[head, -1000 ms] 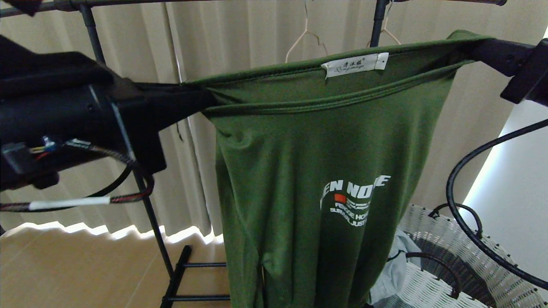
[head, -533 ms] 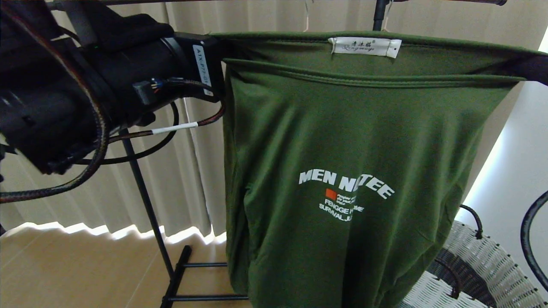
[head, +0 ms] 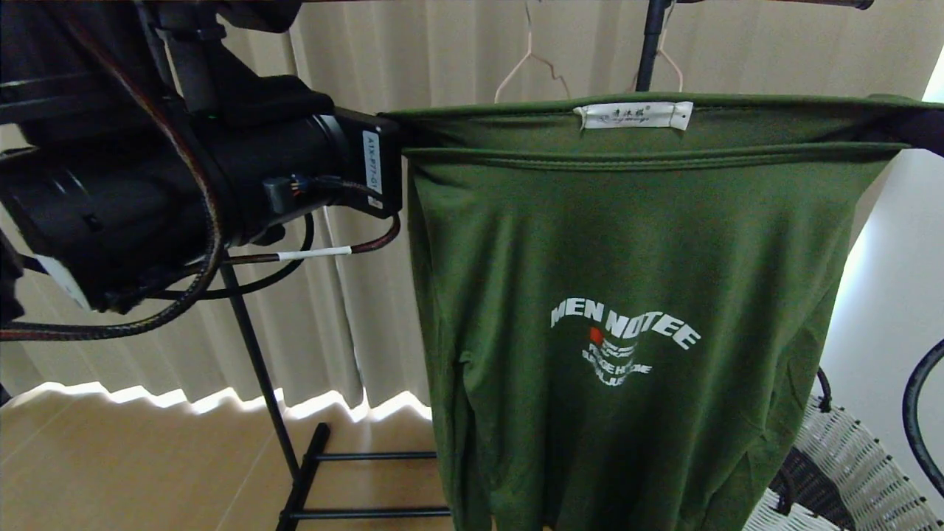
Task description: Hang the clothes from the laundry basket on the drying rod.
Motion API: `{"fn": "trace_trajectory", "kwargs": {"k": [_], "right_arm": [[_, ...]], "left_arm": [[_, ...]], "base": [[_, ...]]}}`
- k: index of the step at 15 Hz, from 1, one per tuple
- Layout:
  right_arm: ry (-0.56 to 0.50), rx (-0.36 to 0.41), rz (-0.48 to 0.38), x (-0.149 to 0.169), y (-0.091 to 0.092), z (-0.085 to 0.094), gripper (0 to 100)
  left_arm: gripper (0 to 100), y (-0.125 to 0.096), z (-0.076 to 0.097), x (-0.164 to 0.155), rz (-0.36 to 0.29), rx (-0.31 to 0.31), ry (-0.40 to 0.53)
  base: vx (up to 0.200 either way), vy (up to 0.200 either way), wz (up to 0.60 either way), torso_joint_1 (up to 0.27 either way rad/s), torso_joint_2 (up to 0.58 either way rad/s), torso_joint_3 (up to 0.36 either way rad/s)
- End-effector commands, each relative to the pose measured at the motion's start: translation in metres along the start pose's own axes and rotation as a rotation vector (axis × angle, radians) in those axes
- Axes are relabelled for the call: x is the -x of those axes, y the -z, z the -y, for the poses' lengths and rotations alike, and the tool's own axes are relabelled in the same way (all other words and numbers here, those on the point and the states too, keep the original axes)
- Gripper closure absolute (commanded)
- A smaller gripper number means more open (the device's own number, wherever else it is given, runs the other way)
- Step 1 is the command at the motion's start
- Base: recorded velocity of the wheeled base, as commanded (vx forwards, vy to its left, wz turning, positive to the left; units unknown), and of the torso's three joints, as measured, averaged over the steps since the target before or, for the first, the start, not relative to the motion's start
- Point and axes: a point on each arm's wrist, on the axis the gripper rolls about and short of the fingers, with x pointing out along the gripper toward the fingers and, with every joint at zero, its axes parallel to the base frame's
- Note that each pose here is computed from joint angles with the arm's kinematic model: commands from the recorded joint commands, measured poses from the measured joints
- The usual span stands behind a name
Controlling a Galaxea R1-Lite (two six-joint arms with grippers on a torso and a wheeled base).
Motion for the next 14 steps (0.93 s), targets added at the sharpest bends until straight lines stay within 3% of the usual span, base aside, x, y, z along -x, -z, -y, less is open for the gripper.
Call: {"fn": "trace_trajectory", "kwargs": {"k": [1,3,7,11,14], "right_arm": [[0.008,0.001,-0.011,-0.011,0.005,0.003,100],[-0.006,-0.005,-0.018,-0.015,0.008,0.002,100],[-0.078,-0.019,-0.105,-0.018,0.034,-0.01,100],[-0.078,-0.015,-0.082,-0.028,0.035,-0.01,100],[-0.078,-0.013,-0.073,-0.033,0.036,-0.01,100]], "left_arm": [[100,-0.013,-0.005,0.02,0.024,0.012,0.008],[100,-0.012,-0.005,0.023,0.02,0.011,0.011],[100,0.015,0.0,0.036,-0.061,-0.007,0.035],[100,0.025,0.002,0.034,-0.131,-0.032,0.045],[100,0.019,0.0,0.037,-0.152,-0.034,0.048]], "base": [[0.0,0.0,0.0,0.0,0.0,0.0],[0.0,0.0,0.0,0.0,0.0,0.0],[0.0,0.0,0.0,0.0,0.0,0.0],[0.0,0.0,0.0,0.0,0.0,0.0],[0.0,0.0,0.0,0.0,0.0,0.0]]}}
